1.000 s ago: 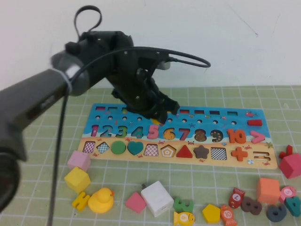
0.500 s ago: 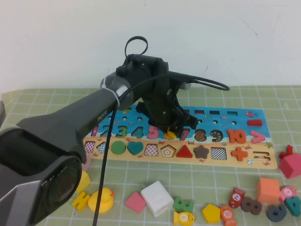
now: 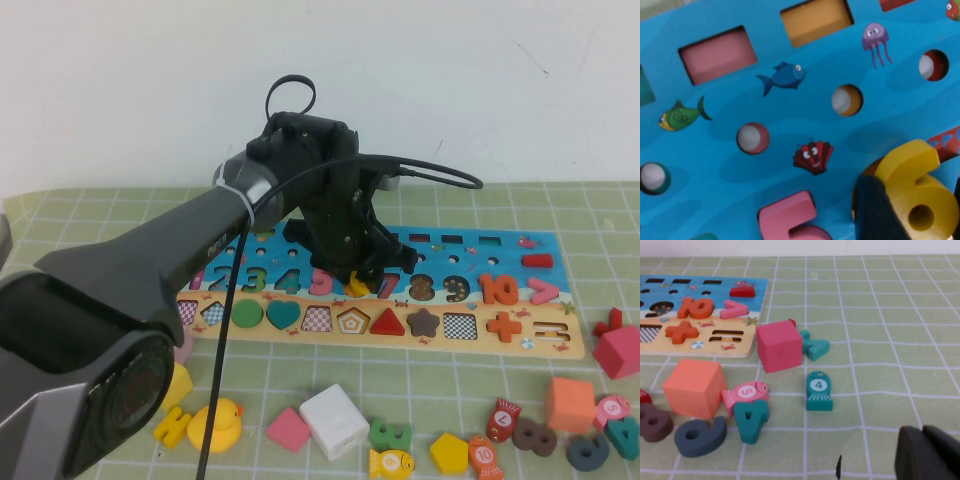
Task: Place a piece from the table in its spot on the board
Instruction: Place the "number 6" into the hole of the number 6
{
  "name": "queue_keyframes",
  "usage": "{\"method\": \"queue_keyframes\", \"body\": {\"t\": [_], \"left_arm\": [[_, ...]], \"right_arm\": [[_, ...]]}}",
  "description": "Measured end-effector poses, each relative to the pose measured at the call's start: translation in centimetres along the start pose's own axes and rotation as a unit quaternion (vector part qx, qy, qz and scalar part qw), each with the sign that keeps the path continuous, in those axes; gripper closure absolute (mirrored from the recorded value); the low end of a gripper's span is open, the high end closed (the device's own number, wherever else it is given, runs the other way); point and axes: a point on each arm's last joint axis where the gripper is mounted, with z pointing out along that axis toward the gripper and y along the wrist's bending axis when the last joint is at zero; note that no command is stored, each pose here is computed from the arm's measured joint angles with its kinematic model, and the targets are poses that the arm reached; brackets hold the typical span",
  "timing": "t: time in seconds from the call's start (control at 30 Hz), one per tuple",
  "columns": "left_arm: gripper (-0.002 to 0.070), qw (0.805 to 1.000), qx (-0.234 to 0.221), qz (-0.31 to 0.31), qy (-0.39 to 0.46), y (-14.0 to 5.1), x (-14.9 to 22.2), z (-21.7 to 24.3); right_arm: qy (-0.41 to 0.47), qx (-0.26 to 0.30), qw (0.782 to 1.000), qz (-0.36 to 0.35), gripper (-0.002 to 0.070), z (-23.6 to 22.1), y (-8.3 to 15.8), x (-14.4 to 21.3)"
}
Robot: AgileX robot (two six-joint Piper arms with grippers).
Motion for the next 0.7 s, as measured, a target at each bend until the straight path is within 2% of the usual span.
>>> {"method": "queue_keyframes", "body": {"t": [0.2,0.43,0.7], "left_arm": [[0.0405,1.000,-0.001,0.000,0.004,0.00,0.06,-0.21],[0.0405,1.000,-0.026,0.000,0.005,0.38,-0.01,-0.76],[0.0405,1.000,-0.023,-0.002,0.008,0.28,0.06,-0.65]], "right_arm": [[0.000,0.000,1.000,0.000,0.0679,0.00,0.00,0.00],[0.000,0.000,1.000,0.000,0.0679,0.00,0.00,0.00],[0.000,0.000,1.000,0.000,0.0679,0.00,0.00,0.00]]}}
